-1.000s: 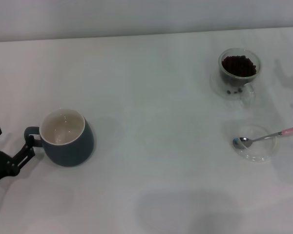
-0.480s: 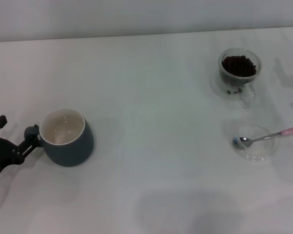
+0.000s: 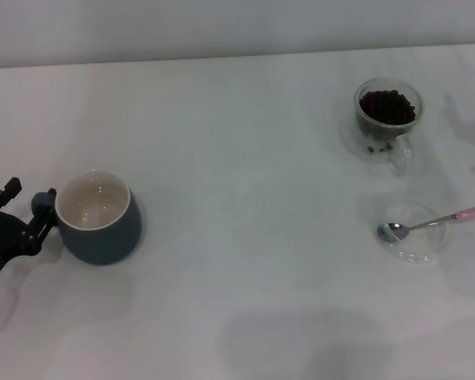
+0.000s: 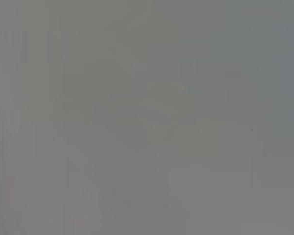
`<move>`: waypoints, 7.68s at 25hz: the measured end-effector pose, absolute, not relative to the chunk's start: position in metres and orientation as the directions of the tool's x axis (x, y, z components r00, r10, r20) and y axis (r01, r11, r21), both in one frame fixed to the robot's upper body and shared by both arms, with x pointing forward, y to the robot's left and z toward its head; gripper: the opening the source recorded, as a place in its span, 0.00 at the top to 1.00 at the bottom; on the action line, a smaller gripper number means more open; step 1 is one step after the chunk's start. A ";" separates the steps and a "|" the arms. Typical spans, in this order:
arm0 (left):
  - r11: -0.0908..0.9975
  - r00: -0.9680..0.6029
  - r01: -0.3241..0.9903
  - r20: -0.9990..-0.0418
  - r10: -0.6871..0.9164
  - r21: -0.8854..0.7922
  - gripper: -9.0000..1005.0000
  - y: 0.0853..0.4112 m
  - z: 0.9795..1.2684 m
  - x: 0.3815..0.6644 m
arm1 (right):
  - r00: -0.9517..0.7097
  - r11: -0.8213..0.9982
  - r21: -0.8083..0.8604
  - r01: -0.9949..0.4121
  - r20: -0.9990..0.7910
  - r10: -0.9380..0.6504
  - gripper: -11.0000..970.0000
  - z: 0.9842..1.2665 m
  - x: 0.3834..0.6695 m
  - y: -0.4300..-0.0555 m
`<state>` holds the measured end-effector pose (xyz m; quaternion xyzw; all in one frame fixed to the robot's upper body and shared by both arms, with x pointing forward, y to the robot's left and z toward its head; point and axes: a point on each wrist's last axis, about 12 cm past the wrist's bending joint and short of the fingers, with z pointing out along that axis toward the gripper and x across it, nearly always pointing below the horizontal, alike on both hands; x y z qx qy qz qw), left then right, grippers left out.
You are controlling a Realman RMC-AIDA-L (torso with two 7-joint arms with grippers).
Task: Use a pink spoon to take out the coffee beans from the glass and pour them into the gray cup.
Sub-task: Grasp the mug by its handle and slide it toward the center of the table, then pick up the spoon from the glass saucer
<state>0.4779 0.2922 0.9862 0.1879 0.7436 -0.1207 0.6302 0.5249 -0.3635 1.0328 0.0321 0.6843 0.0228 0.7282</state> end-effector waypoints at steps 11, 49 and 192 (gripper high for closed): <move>0.897 -0.125 0.437 -0.984 0.125 0.058 0.51 0.289 0.988 0.482 | 0.068 0.997 0.078 0.004 -0.995 0.077 0.10 1.035 0.528 -0.362; 0.839 -0.121 0.540 -0.980 0.156 0.067 0.82 0.251 0.993 0.504 | 0.077 0.997 0.074 -0.014 -0.994 0.075 0.10 1.039 0.536 -0.358; 0.970 -0.007 0.190 -0.988 -0.155 -0.154 0.23 0.296 0.998 0.458 | -0.273 0.736 0.677 -0.005 -0.709 0.650 0.13 0.979 0.395 -0.373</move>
